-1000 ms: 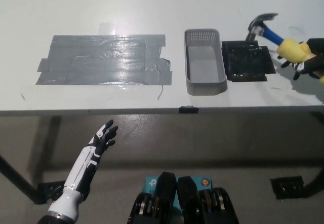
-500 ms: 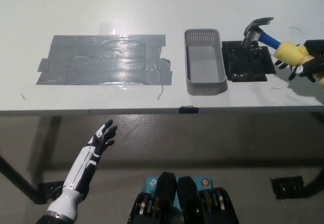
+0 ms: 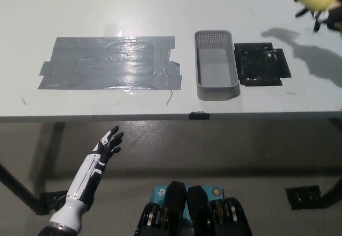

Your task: The robot picks the hammer with right hand and hits the black area on the desk and places it back.

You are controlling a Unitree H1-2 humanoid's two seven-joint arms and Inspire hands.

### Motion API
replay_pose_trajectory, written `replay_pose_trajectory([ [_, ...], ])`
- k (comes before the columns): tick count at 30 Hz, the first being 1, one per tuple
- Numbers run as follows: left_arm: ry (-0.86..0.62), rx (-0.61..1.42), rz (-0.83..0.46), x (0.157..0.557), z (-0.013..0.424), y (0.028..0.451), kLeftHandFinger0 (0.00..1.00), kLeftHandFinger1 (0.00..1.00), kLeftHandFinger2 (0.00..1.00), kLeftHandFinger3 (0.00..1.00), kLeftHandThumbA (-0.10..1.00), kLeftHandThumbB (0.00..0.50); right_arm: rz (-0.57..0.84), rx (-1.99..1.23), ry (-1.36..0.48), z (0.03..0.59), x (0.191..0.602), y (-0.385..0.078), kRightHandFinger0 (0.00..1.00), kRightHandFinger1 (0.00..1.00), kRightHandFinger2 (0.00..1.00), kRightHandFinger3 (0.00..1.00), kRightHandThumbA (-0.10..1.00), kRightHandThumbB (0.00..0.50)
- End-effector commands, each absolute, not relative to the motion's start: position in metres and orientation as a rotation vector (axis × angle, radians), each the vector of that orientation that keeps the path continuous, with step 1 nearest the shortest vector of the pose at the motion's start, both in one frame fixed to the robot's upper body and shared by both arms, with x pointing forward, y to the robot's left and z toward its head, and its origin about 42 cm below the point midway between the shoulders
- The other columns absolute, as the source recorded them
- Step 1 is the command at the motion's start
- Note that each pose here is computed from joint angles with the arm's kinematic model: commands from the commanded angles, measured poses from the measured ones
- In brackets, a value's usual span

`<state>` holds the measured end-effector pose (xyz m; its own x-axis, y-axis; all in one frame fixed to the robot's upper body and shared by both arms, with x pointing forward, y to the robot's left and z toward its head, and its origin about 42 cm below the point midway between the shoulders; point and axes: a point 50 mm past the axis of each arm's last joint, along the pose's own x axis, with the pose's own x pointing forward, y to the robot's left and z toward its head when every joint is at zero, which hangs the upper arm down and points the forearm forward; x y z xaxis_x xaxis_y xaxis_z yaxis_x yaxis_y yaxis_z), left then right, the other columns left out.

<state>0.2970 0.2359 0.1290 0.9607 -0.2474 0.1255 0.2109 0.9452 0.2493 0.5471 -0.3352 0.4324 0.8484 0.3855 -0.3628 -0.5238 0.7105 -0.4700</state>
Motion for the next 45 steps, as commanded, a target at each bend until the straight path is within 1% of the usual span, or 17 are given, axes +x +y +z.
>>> replay_pose_trajectory([
  [1, -0.228, 0.262, -0.245, 0.301, 0.143, 0.239, 1.0, 1.0, 1.0, 1.0, 1.0, 0.0, 0.511, -0.585, 0.152, 0.486, 0.539, -0.339, 0.01, 0.39, 0.79, 0.96, -0.1, 0.087],
  [3, -0.225, 0.262, -0.246, 0.3, 0.143, 0.238, 1.0, 1.0, 1.0, 1.0, 1.0, 0.001, 0.548, -0.597, 0.228, 0.46, 0.542, -0.338, 0.01, 0.43, 0.76, 0.94, -0.1, 0.145],
  [8, -0.224, 0.256, -0.243, 0.3, 0.143, 0.239, 1.0, 1.0, 1.0, 1.0, 1.0, 0.003, 0.618, -0.853, 0.344, 0.391, 0.546, -0.328, 0.07, 0.52, 0.83, 0.77, -0.1, 0.181],
  [9, -0.224, 0.256, -0.241, 0.3, 0.144, 0.239, 1.0, 1.0, 1.0, 1.0, 1.0, 0.008, 0.621, -0.861, 0.345, 0.39, 0.546, -0.327, 0.13, 0.59, 0.92, 0.87, -0.1, 0.261],
  [10, -0.229, 0.261, -0.242, 0.3, 0.144, 0.24, 1.0, 1.0, 1.0, 1.0, 1.0, 0.001, 0.634, -0.886, 0.403, 0.375, 0.545, -0.324, 0.0, 0.48, 0.81, 0.77, -0.1, 0.172],
  [16, -0.221, 0.268, -0.231, 0.299, 0.147, 0.244, 1.0, 1.0, 1.0, 1.0, 1.0, 0.008, 0.629, -1.122, 0.519, 0.346, 0.544, -0.32, 0.01, 0.57, 1.0, 0.96, -0.1, 0.092],
  [19, -0.221, 0.257, -0.224, 0.298, 0.147, 0.248, 1.0, 1.0, 1.0, 1.0, 1.0, 0.011, 0.618, -1.224, 0.538, 0.346, 0.547, -0.316, 0.0, 0.55, 0.99, 0.76, -0.1, 0.156],
  [26, -0.229, 0.256, -0.216, 0.296, 0.145, 0.249, 1.0, 1.0, 1.0, 1.0, 1.0, 0.004, 0.618, -1.323, 0.506, 0.365, 0.548, -0.311, 0.0, 0.26, 0.66, 0.65, -0.1, 0.14],
  [29, -0.23, 0.26, -0.215, 0.295, 0.145, 0.249, 1.0, 1.0, 1.0, 1.0, 1.0, 0.001, 0.611, -1.302, 0.506, 0.375, 0.549, -0.31, 0.0, 0.24, 0.66, 0.63, -0.1, 0.14],
  [32, -0.225, 0.279, -0.214, 0.295, 0.145, 0.25, 1.0, 1.0, 1.0, 1.0, 1.0, 0.017, 0.612, -1.352, 0.426, 0.39, 0.549, -0.31, 0.0, 0.32, 0.75, 0.72, -0.1, 0.123],
  [33, -0.225, 0.275, -0.214, 0.295, 0.145, 0.25, 1.0, 1.0, 1.0, 1.0, 1.0, 0.016, 0.589, -1.339, 0.399, 0.396, 0.55, -0.31, 0.13, 0.51, 0.85, 0.66, -0.1, 0.133],
  [35, -0.226, 0.269, -0.217, 0.295, 0.145, 0.249, 1.0, 1.0, 1.0, 1.0, 1.0, 0.016, 0.568, -1.227, 0.35, 0.408, 0.552, -0.313, 0.2, 0.65, 0.93, 0.57, -0.1, 0.126],
  [37, -0.225, 0.267, -0.218, 0.295, 0.145, 0.249, 1.0, 1.0, 1.0, 1.0, 1.0, 0.015, 0.543, -1.154, 0.341, 0.417, 0.553, -0.316, 0.21, 0.63, 0.92, 0.77, -0.1, 0.115],
  [39, -0.219, 0.26, -0.215, 0.293, 0.143, 0.25, 1.0, 1.0, 1.0, 1.0, 1.0, 0.022, 0.518, -0.976, 0.322, 0.426, 0.559, -0.321, 0.12, 0.5, 0.81, 0.93, -0.1, 0.128],
  [41, -0.217, 0.251, -0.212, 0.293, 0.143, 0.25, 1.0, 1.0, 1.0, 1.0, 1.0, 0.023, 0.501, -0.959, 0.285, 0.426, 0.562, -0.322, 0.01, 0.49, 0.82, 0.9, -0.1, 0.128],
  [42, -0.218, 0.256, -0.211, 0.293, 0.143, 0.25, 1.0, 1.0, 1.0, 1.0, 1.0, 0.018, 0.47, -0.947, 0.268, 0.424, 0.564, -0.323, 0.08, 0.62, 0.97, 0.9, -0.1, 0.14],
  [45, -0.217, 0.256, -0.21, 0.292, 0.144, 0.249, 1.0, 1.0, 1.0, 1.0, 1.0, 0.011, 0.441, -0.876, 0.267, 0.414, 0.57, -0.323, 0.09, 0.64, 0.94, 0.92, -0.1, 0.151],
])
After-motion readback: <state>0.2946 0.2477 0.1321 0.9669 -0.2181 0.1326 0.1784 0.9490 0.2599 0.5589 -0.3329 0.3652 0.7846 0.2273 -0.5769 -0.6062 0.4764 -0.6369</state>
